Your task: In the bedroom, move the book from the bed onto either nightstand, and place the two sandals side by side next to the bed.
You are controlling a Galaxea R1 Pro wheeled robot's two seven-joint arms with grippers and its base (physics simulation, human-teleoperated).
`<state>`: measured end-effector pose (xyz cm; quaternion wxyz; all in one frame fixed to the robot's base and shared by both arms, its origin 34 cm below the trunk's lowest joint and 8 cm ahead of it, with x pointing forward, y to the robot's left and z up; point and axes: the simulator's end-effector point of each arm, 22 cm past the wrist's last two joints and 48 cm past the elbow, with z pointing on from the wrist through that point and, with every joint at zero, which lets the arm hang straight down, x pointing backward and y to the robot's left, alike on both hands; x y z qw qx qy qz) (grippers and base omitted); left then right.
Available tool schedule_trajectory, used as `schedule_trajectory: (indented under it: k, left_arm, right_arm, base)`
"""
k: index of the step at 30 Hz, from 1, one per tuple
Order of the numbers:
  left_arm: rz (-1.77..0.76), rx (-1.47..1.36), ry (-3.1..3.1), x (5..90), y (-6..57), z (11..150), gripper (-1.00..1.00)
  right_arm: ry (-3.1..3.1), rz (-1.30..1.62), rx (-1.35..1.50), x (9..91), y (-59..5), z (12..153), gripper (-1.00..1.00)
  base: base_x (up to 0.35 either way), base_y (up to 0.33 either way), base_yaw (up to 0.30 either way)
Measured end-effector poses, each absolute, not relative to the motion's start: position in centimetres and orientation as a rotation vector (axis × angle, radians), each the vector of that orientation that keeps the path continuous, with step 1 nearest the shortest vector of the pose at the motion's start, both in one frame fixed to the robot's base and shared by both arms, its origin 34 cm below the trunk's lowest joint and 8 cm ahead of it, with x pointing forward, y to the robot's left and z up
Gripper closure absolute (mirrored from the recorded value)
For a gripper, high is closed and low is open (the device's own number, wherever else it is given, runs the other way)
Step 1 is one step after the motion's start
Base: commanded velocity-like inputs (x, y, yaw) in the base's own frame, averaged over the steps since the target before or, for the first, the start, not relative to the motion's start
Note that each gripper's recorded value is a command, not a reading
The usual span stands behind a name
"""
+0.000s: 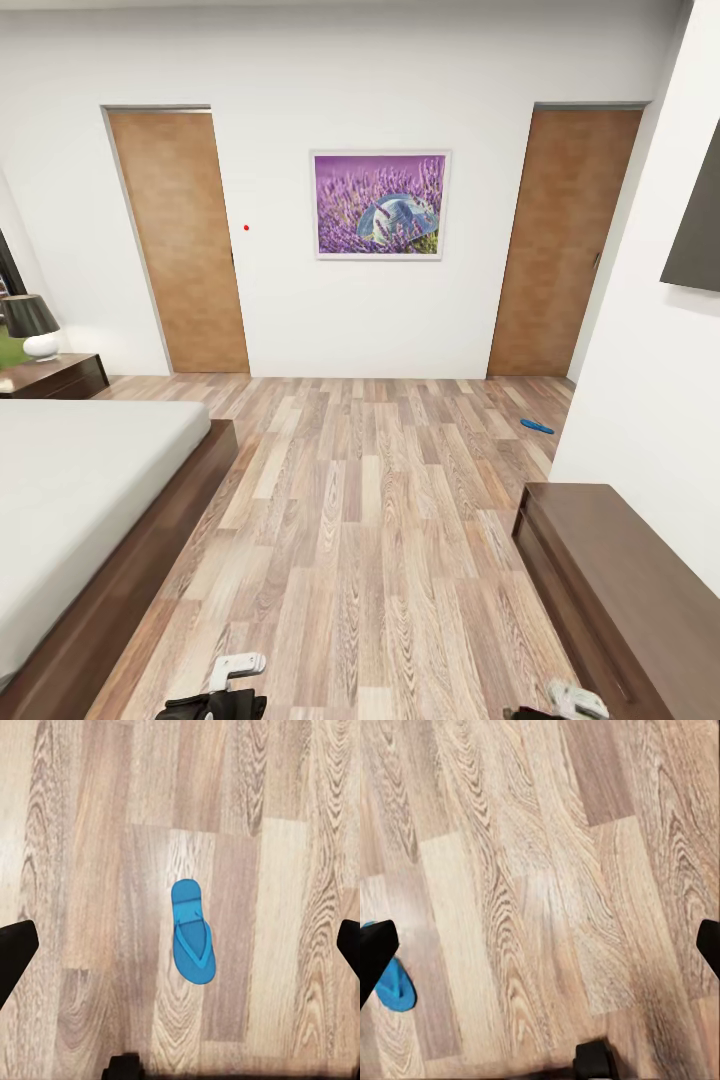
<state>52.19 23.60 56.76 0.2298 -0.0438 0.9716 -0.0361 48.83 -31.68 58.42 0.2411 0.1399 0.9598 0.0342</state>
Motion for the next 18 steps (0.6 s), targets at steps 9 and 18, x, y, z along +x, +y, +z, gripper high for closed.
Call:
schedule_trajectory:
  k: [9,18]
  left_arm:
    - [-0.111,-0.125,2.674,52.2,23.4,56.8,-1.00]
    - [-0.116,-0.124,2.674,52.2,23.2,56.8,-1.00]
  right_arm:
    - [2.514,0.573,0.386,54.8,-23.6,63.6,-1.00]
    - [2.395,0.849,0.320,56.6,-23.7,69.8,-1.00]
  base:
    - [0.000,0.000,0.000]
    - [0.000,0.000,0.000]
